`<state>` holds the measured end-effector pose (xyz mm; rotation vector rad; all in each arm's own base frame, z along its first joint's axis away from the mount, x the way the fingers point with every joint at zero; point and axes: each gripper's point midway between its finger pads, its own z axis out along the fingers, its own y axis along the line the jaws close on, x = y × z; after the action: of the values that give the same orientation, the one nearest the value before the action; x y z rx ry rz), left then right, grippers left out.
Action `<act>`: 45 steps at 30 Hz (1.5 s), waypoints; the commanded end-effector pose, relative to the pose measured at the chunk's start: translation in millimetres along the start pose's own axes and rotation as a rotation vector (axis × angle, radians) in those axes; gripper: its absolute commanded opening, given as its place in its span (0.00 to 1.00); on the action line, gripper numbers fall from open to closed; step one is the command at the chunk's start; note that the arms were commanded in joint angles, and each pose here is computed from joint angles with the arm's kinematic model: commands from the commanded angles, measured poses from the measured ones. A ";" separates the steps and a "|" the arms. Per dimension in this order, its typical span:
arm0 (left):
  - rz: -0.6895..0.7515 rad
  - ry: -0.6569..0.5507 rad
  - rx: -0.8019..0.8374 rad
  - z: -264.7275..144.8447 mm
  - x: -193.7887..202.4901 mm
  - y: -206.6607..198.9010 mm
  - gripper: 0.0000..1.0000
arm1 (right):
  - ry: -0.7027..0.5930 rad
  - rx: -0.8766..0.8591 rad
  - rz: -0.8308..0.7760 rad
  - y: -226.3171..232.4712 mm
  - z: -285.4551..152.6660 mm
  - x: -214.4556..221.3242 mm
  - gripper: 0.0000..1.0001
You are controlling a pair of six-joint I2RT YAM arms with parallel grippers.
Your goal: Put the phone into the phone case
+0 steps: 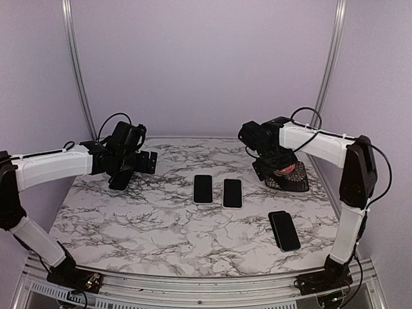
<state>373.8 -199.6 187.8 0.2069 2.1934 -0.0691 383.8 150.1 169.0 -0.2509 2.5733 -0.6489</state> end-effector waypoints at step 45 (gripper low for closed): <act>0.029 0.449 -0.156 68.7 54.0 93.1 0.00 | -0.149 -0.089 -0.046 -1.1 -10.5 2.0 0.99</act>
<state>418.1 -102.9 65.6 0.2129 2.6959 0.2749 358.2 123.0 137.1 -0.4080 2.5790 -0.7143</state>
